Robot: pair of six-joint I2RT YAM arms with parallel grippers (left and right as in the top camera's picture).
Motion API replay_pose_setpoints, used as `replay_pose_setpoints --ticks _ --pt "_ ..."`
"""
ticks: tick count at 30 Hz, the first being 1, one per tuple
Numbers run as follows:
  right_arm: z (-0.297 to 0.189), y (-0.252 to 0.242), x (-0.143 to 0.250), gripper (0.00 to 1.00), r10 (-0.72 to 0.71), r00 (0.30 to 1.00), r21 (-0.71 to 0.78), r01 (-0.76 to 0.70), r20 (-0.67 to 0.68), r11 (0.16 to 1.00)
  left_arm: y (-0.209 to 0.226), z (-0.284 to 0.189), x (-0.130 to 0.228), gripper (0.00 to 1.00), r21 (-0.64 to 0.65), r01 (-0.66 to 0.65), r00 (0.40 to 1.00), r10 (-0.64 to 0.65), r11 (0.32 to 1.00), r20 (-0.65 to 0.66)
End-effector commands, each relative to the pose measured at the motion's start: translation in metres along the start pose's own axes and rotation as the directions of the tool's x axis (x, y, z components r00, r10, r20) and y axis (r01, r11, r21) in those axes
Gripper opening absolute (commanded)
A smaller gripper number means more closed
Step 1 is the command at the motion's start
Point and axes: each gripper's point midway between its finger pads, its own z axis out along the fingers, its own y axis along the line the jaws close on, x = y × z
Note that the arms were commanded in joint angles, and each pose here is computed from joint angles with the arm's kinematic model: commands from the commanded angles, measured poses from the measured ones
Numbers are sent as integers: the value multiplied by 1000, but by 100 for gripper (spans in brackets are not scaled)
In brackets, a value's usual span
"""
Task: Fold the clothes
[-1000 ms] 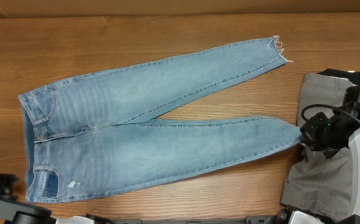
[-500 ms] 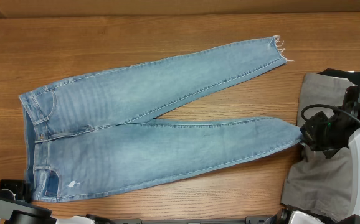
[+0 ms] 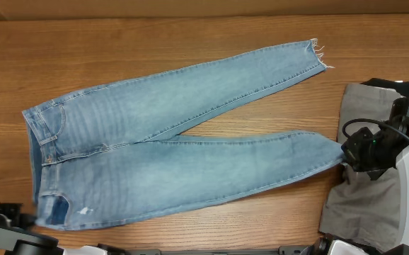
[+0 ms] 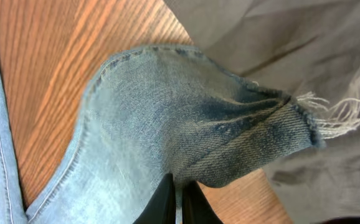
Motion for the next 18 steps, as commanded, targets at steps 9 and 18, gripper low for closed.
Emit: replay_pose_setpoints --ticks 9,18 --pt "-61 13 2 4 -39 993 -45 44 108 998 -13 -123 -42 4 55 55 986 -63 997 153" --pt "-121 51 -15 4 -60 967 -188 108 247 976 -31 -163 -52 4 102 6 972 -29 995 234"
